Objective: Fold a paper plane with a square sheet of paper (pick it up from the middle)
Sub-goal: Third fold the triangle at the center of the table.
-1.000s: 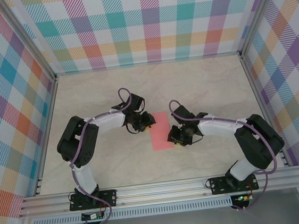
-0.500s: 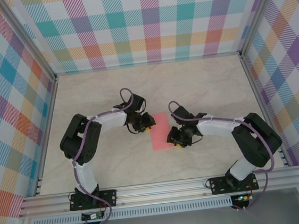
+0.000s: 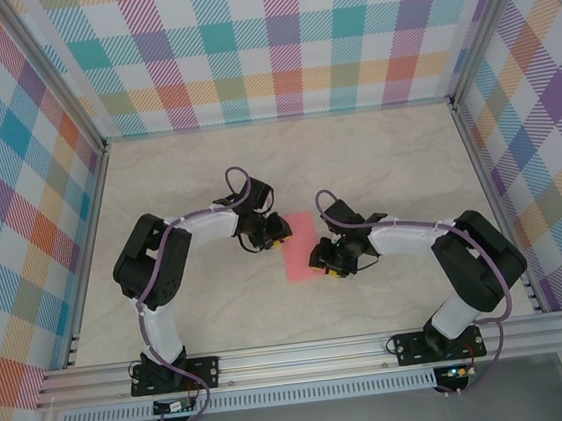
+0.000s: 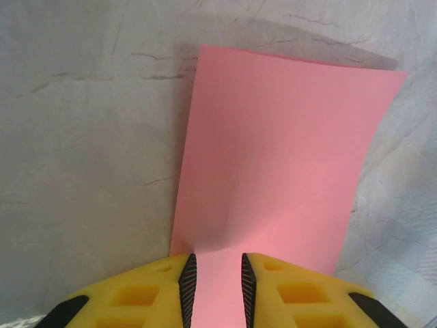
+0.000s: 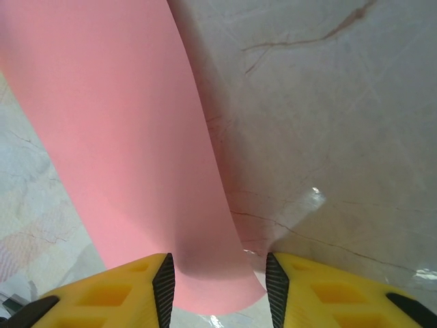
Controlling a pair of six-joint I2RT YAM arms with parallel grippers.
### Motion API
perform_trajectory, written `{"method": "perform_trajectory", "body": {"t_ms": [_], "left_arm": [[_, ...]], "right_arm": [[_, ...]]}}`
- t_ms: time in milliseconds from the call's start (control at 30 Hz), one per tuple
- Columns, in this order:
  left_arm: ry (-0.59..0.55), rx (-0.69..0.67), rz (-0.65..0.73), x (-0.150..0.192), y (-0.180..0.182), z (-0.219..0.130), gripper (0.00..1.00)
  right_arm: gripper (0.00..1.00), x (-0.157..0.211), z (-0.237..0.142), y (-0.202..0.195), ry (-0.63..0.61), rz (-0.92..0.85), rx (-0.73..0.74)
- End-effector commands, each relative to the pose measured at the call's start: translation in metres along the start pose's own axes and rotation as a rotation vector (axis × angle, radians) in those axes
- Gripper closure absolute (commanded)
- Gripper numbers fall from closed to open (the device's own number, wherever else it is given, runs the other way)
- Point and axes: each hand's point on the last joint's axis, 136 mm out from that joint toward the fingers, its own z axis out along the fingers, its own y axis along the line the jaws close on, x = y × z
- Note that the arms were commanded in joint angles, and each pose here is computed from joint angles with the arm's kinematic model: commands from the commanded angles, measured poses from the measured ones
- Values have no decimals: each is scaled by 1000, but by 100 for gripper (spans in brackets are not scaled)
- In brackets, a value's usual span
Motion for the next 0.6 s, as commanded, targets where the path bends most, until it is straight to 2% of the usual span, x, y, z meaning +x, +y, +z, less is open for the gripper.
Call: {"method": "perform_trajectory", "body": {"t_ms": [0, 133, 567], "left_arm": [[52, -59, -10, 16, 22, 12, 73], [54, -61, -11, 16, 24, 13, 73], [49, -55, -10, 16, 21, 10, 73]], "right_arm": [[57, -10, -5, 9, -17, 1, -40], [57, -18, -9, 22, -10, -21, -110], [57, -33, -9, 32, 19, -46, -160]]}}
